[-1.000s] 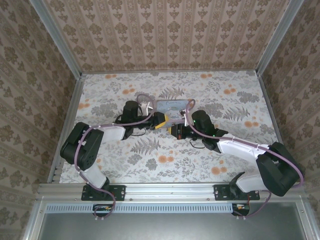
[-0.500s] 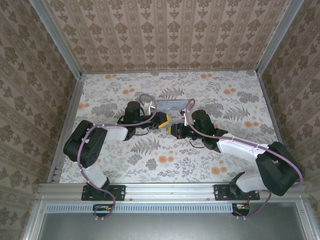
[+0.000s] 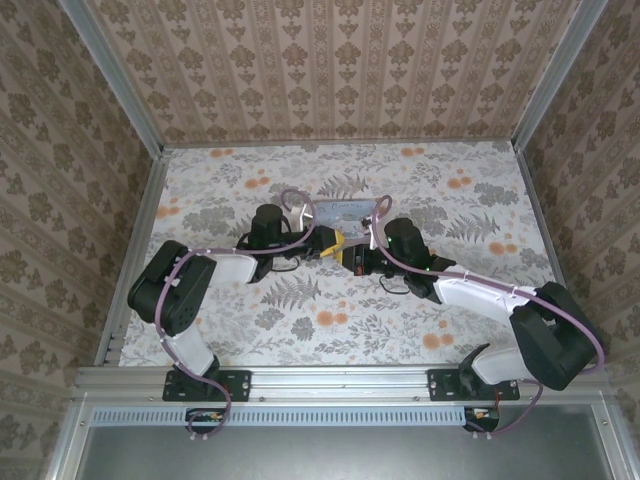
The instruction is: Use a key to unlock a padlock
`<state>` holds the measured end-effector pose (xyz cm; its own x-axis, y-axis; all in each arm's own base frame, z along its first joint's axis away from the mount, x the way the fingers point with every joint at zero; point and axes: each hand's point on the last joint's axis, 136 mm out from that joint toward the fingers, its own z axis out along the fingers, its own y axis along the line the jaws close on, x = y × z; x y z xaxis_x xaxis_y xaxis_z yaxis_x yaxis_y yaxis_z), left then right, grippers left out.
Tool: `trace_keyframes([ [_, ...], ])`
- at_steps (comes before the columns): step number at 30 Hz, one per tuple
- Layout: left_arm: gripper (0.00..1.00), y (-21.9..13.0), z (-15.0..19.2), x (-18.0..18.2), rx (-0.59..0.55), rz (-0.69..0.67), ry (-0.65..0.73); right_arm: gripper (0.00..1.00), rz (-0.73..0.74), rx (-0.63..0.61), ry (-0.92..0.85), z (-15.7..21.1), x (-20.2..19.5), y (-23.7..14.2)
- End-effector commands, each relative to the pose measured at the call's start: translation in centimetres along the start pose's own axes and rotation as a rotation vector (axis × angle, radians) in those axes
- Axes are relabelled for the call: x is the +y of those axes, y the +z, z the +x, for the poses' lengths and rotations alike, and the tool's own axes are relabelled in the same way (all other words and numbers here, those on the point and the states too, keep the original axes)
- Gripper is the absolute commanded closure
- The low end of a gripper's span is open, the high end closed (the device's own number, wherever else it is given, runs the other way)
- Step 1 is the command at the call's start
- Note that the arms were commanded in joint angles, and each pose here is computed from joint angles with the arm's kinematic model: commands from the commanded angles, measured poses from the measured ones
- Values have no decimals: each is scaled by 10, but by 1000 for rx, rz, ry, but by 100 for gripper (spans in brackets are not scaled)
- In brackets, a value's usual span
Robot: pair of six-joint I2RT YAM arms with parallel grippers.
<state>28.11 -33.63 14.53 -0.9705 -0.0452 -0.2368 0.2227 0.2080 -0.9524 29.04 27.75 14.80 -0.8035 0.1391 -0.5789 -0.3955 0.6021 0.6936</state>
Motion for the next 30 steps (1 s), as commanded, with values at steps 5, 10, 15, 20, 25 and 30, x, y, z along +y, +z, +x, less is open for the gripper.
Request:
trace_keyframes([
  [5,75,2,6,1,20,17,9,100,-29,-34,-1,-14,6,1],
  [10,80,3,8,1,24,18,10,100,-26,-40,1,-15,5,0],
  [15,85,4,9,1,26,20,13,100,-26,-42,3,-16,5,0],
  [20,94,5,9,1,27,20,13,100,-30,-47,3,-18,6,0],
  [25,100,5,4,0,5,12,23,100,-23,-56,19,-20,2,-1],
  [30,100,-1,-18,-8,-71,4,72,58,19,-122,76,-34,-13,-19],
])
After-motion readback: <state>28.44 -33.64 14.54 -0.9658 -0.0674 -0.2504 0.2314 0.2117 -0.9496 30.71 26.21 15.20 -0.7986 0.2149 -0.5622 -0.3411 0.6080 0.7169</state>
